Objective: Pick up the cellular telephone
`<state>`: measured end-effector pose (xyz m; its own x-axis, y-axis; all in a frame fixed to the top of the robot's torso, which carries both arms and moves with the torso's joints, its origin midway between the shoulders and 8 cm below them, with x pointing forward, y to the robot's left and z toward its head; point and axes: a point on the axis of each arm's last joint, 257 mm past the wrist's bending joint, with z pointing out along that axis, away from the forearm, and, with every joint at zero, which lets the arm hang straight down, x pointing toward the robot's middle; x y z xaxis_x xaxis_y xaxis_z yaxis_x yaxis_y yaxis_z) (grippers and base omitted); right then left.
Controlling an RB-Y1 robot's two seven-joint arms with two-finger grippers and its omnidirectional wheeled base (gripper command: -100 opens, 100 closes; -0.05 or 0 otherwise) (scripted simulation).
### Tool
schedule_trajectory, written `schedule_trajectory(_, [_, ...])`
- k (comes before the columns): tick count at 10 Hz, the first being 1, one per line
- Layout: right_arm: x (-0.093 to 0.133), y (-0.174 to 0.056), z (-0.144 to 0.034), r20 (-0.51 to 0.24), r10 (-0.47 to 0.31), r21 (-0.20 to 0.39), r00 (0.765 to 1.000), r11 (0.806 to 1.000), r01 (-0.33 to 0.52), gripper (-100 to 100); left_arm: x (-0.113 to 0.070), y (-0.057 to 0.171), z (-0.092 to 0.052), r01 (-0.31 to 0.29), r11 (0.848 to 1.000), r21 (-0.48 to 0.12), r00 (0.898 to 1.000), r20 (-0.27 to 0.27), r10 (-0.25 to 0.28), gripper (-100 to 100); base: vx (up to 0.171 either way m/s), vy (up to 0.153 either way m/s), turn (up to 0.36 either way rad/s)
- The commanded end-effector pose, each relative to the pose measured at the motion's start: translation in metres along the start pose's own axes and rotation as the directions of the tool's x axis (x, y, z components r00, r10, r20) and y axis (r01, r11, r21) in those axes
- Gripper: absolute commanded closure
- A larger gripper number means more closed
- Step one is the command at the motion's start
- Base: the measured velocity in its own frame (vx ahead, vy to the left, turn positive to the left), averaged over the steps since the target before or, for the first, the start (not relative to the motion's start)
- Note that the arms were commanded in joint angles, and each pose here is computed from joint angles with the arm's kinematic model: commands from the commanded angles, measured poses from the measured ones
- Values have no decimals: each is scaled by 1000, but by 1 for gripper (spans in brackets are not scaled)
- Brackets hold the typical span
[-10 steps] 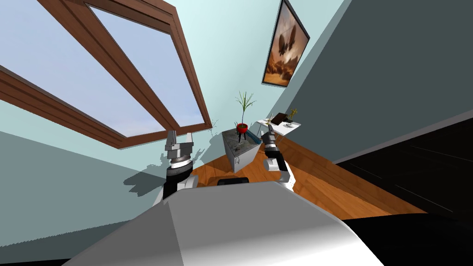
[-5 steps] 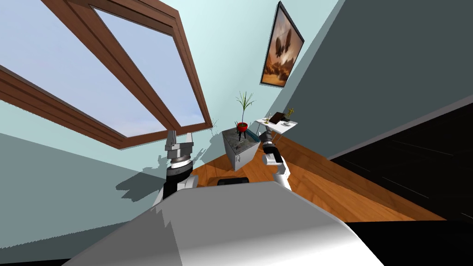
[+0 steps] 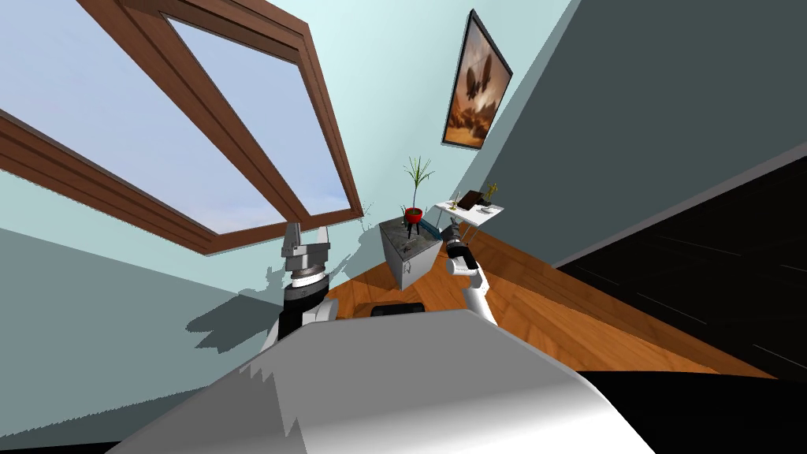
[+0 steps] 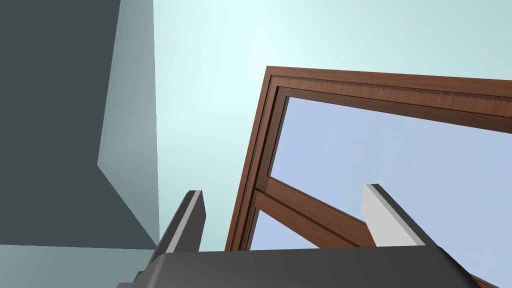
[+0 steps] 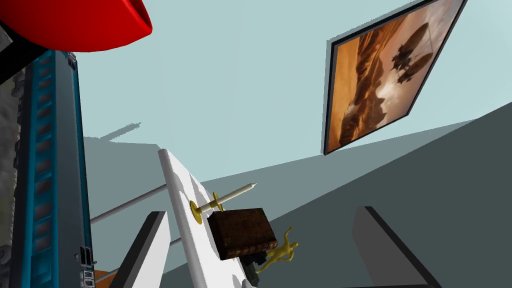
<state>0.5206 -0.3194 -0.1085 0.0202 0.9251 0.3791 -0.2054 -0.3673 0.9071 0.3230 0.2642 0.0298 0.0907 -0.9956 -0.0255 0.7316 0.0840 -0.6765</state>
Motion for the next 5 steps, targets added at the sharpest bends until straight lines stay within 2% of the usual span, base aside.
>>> schedule_trajectory(1, [-9, -11, 13, 25, 73, 42, 997, 996, -74, -100, 0, 0, 0, 0, 1000, 0, 1000, 0, 0, 0, -56, 69, -85])
schedule_trajectory(3, [-16, -24, 13, 42, 83, 67, 996, 994, -85, -100, 0, 0, 0, 0, 1000, 0, 1000, 0, 0, 0, -33, 41, -16])
schedule_trajectory(4, [-21, -32, 24, 66, 152, 97, 986, 983, -158, -100, 0, 0, 0, 0, 1000, 0, 1000, 0, 0, 0, -30, 33, -56])
schedule_trajectory(5, [-26, -41, 23, 80, 151, 112, 985, 981, -160, -100, 0, 0, 0, 0, 1000, 0, 1000, 0, 0, 0, -41, 36, -42])
